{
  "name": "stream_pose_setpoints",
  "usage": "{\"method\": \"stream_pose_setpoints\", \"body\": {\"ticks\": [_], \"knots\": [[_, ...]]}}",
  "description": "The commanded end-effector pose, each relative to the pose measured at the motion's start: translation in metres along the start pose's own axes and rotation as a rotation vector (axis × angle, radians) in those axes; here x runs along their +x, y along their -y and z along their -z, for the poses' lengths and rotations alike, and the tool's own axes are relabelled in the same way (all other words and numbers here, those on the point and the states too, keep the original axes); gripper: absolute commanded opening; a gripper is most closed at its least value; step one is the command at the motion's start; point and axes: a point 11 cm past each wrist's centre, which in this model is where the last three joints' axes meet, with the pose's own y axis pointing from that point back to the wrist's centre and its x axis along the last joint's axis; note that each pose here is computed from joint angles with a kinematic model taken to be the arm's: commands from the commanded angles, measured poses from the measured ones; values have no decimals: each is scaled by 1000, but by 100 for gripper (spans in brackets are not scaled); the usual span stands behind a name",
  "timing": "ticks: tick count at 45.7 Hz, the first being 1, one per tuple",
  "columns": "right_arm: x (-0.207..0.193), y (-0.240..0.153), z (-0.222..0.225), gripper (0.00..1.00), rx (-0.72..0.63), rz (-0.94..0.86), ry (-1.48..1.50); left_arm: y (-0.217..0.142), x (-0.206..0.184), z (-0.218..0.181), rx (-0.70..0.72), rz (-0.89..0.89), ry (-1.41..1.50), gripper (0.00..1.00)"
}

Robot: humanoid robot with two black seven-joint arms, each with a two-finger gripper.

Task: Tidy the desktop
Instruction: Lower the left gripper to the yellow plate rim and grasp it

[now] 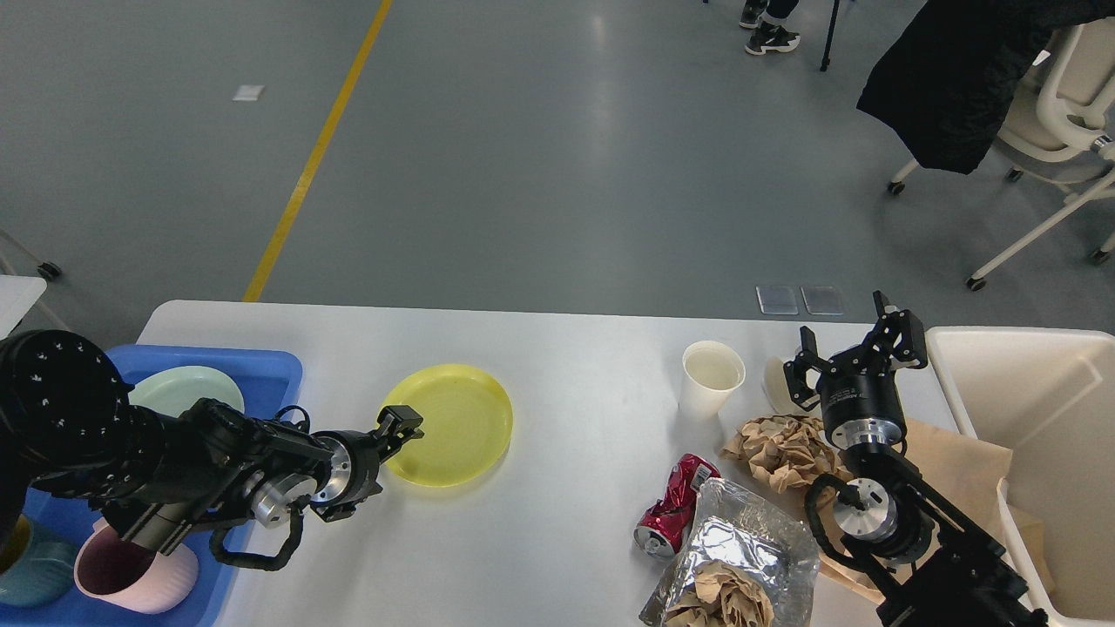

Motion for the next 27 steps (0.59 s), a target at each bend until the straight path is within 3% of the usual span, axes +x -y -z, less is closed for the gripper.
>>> {"method": "stream_pose_setpoints", "body": {"ticks": [1,13,27], "knots": [[0,0,0,100,0,0,0,0,-2,0,-2,11,-1,71],[0,0,0,100,2,1,1,0,-1,1,-3,10,-4,46],[0,0,0,100,0,0,0,2,-3,8,11,11,-25,40]]}}
